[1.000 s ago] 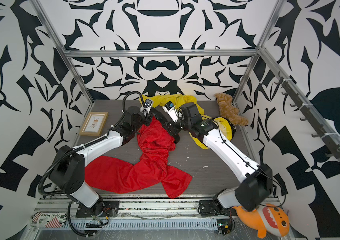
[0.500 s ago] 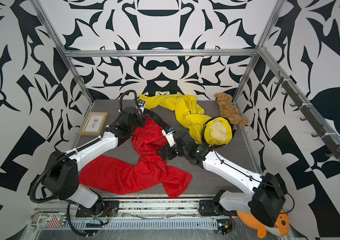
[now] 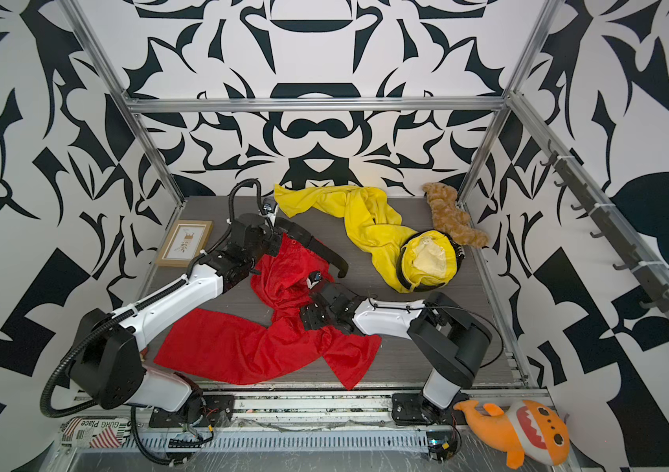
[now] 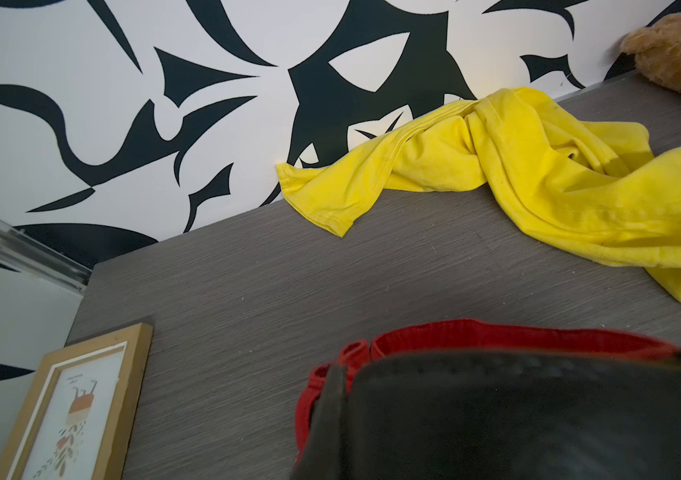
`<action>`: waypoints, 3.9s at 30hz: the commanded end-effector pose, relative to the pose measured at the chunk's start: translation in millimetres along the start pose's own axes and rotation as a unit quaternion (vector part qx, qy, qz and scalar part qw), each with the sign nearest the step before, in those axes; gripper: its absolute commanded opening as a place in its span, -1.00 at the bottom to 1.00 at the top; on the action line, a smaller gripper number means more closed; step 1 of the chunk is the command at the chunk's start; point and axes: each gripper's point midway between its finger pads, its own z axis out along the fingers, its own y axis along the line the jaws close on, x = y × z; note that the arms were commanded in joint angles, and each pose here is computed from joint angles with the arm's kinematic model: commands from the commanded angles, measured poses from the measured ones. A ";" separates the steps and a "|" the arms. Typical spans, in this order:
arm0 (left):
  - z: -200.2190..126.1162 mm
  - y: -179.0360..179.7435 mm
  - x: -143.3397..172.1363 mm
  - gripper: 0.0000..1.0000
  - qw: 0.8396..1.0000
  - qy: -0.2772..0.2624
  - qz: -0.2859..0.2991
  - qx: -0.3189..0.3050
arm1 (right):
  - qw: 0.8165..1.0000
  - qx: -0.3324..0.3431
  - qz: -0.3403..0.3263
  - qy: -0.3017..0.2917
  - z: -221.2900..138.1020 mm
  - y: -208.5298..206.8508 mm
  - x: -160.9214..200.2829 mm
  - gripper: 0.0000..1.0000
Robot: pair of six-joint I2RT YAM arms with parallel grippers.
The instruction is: Remove the belt from the trousers
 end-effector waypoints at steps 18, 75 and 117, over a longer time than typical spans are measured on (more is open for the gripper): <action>13.8 -7.6 3.4 -1.00 1.000 0.023 0.004 0.010 | 0.986 -0.134 -0.098 0.012 -80.7 3.6 -91.9 0.89; 13.8 -42.9 -51.9 -1.00 0.992 -0.014 0.038 0.117 | 0.846 -0.041 -0.436 -0.303 -104.4 27.0 -257.0 0.62; 34.6 -19.6 37.8 -1.00 0.994 0.052 -0.071 0.057 | 0.878 -0.087 -0.383 -0.274 -127.9 -4.2 -234.9 -1.00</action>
